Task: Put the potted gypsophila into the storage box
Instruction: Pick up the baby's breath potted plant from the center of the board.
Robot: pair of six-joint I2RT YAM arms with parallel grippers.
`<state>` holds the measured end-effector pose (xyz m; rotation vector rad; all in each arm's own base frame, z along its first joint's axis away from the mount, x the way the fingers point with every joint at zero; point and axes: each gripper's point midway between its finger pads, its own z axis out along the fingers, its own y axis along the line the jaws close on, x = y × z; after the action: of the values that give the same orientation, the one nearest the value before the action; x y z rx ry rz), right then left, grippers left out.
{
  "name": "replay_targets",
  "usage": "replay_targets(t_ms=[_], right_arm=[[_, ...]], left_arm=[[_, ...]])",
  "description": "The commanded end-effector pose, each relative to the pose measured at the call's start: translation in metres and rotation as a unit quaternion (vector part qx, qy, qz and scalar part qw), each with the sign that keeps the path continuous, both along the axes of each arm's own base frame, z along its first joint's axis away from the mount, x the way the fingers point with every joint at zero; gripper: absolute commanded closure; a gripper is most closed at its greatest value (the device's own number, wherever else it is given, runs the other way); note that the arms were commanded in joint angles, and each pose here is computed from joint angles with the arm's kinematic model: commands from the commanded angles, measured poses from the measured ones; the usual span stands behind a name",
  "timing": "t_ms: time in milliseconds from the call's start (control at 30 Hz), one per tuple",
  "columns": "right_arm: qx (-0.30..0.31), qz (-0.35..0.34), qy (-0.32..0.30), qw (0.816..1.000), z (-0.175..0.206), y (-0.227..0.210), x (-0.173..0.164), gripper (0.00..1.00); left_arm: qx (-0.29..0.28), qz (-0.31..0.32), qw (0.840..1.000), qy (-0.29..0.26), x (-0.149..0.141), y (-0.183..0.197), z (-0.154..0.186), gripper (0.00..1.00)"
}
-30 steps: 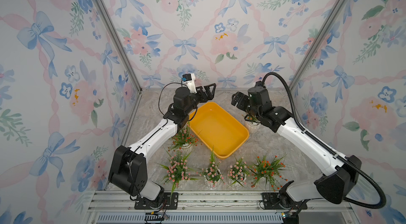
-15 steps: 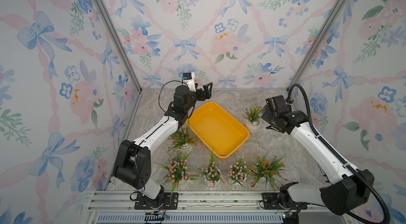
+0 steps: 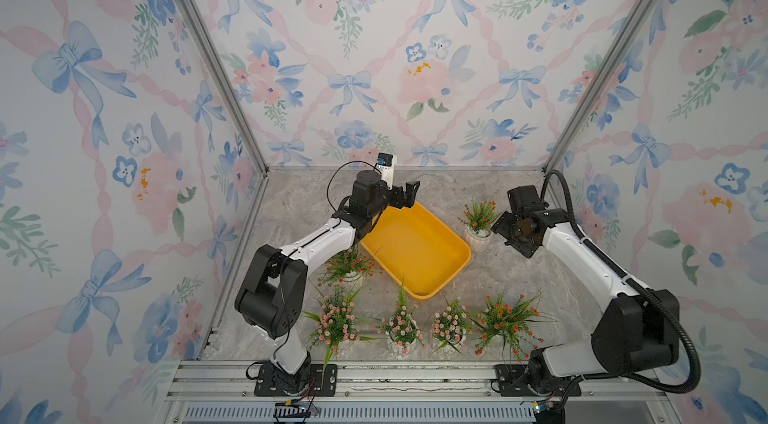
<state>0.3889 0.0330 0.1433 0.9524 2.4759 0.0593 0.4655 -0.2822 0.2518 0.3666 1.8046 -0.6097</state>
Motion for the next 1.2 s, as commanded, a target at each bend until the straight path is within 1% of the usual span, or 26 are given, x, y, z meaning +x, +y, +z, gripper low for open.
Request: replay_targets(t_ms=[0,100,367,667,867,1167], right_arm=[[0.024,0.018,0.028,0.999,-0.025,0.008,0.007,0.24],[0.035,0.021,0.031,0.999,-0.035,0.012,0.009,0.28],[0.049,0.04,0.038,0.997,-0.054,0.021,0.027,0.39],[0.059,0.039,0.055,0.996,-0.073,0.026,0.049,0.61],[0.045,0.032,0.072,0.996,-0.073,0.02,0.047,0.74],[0.053,0.034,0.085,0.994,-0.082,0.024,0.048,0.94]], left_arm=[[0.069,-0.024,0.997,-0.004,-0.003,-0.015,-0.015,0.02],[0.084,-0.026,0.996,-0.003,-0.005,-0.019,-0.022,0.02],[0.083,-0.007,0.996,0.011,-0.004,-0.014,-0.032,0.02],[0.089,0.023,0.996,0.019,-0.005,-0.001,-0.038,0.02],[0.088,0.038,0.995,0.029,-0.002,0.002,-0.046,0.02],[0.095,0.049,0.994,0.03,-0.001,0.005,-0.049,0.02]])
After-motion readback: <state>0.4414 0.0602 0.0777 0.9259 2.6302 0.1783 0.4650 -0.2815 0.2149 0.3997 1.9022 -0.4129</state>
